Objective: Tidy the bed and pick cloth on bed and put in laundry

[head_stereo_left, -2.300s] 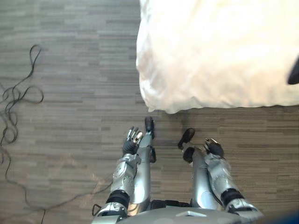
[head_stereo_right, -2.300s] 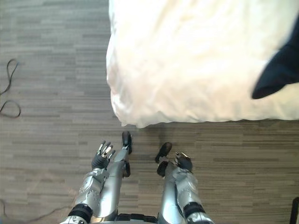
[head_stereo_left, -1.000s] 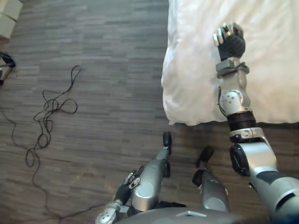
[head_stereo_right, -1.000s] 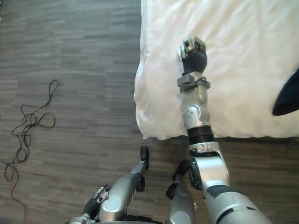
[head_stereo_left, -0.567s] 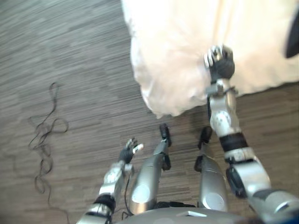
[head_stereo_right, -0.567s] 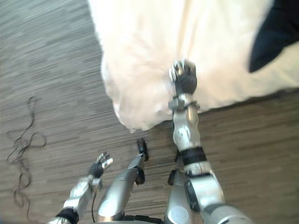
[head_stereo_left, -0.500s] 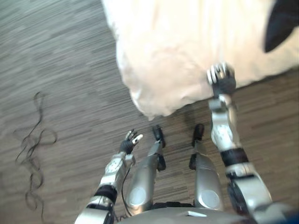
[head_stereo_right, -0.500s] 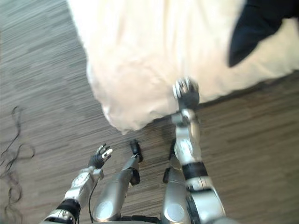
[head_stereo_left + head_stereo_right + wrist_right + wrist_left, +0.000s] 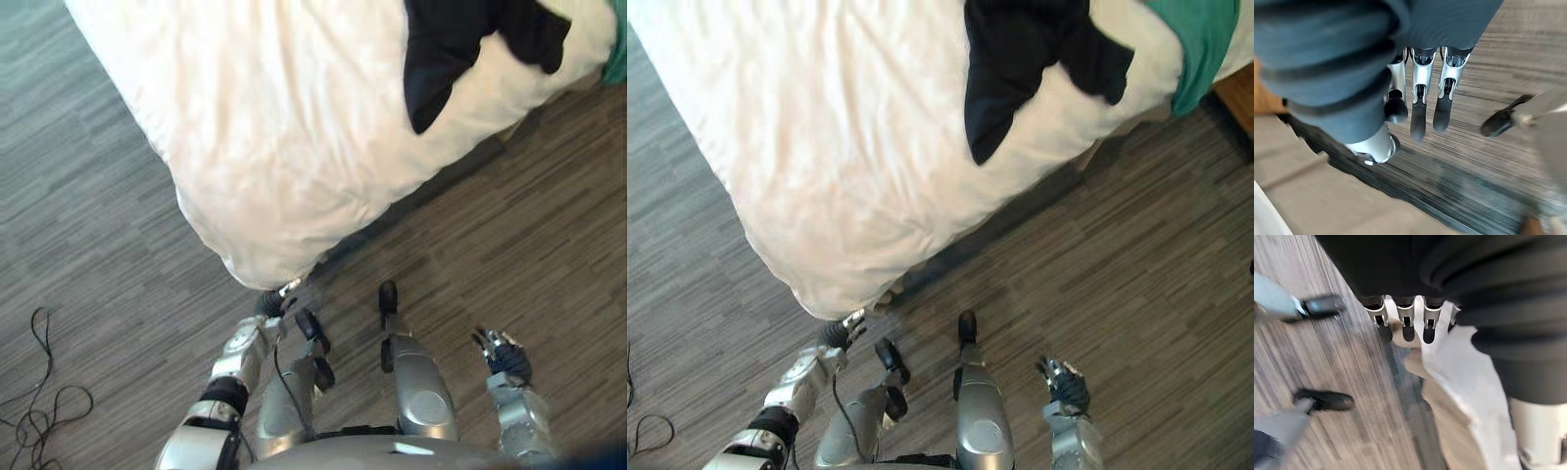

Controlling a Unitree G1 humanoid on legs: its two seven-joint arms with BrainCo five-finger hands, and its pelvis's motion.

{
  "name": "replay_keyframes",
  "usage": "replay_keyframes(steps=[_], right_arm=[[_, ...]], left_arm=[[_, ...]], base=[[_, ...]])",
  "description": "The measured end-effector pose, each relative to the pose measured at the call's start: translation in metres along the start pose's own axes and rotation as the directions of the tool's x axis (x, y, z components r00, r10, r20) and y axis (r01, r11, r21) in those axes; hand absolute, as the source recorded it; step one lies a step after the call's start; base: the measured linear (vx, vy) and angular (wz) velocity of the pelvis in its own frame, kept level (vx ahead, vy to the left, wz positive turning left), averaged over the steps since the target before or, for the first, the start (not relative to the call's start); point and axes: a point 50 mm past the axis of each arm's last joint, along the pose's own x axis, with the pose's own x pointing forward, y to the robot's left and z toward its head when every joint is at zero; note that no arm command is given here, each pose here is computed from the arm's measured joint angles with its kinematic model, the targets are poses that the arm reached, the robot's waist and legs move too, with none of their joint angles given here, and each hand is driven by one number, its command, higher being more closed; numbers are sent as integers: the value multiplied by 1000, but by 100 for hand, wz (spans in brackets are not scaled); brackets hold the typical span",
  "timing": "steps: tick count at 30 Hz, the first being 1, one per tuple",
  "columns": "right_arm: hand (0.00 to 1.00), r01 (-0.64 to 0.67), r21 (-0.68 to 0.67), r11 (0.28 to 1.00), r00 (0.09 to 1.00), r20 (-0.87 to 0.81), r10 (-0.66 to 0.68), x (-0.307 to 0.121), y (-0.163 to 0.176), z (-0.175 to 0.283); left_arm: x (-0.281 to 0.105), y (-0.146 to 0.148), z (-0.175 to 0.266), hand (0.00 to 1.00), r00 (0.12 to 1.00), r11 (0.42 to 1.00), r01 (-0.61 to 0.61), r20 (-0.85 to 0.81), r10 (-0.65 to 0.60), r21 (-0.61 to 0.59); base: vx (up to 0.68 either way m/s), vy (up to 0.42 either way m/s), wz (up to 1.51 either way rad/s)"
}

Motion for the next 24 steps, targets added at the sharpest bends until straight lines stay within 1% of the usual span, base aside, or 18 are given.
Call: replay_keyframes(steps=[1, 3, 5, 7, 8, 10, 12, 15, 16, 17, 18, 20, 24], right_arm=[[0, 6, -24, 1000, 1000, -22, -7, -4, -3, -6], [0, -3, -105, 994, 996, -86, -6, -16, -5, -26], [0, -27, -143, 989, 994, -109, 11, -18, 0, -33], [0, -66, -209, 976, 991, -129, 40, -17, 5, -36], [0, -78, -245, 966, 989, -140, 45, -15, 7, -36], [0, -92, -288, 953, 986, -158, 48, -13, 8, -37], [0, -103, -321, 941, 983, -179, 46, -13, 8, -38], [0, -148, -365, 919, 972, -227, 66, -16, 11, -45], [0, -182, -411, 893, 968, -234, 90, -12, 14, -41], [0, -190, -437, 879, 967, -237, 91, -11, 13, -38], [0, -188, -454, 871, 966, -246, 81, -10, 12, -38], [0, -173, -463, 869, 965, -255, 56, -9, 11, -38], [0, -198, -469, 861, 958, -277, 70, 1, 26, -38]], left_arm=[[-4, 3, -10, 0, 1000, 1000, -15, -27, 15, 12], [-19, 19, -42, 0, 988, 995, -99, -119, 100, 14], [-32, 27, -64, 0, 975, 989, -147, -172, 142, -16], [-40, 34, -78, 0, 959, 981, -195, -213, 189, -6], [-46, 40, -86, 0, 942, 969, -245, -241, 232, -23], [-45, 39, -89, 0, 935, 967, -255, -253, 248, 6], [-43, 33, -90, 0, 935, 965, -263, -248, 252, -11], [-44, 36, -89, 0, 929, 961, -277, -249, 275, 27], [-44, 37, -90, 0, 924, 957, -289, -253, 288, 33], [-44, 36, -90, 0, 923, 956, -291, -253, 289, 31], [-43, 33, -91, 0, 925, 957, -291, -250, 286, 18], [-44, 33, -92, 0, 922, 945, -324, -238, 305, -45], [-50, 38, -97, 0, 924, 935, -342, -217, 316, -95]], base=[[92, -30, 29], [65, -28, 11], [94, -32, -35], [106, -36, -71], [36, -17, -103], [-21, -20, -106], [-32, -101, -93], [-54, -72, -67], [-138, -27, -54], [-168, 42, -58], [-174, 46, -54], [-141, -10, -86], [-72, -24, -139]])
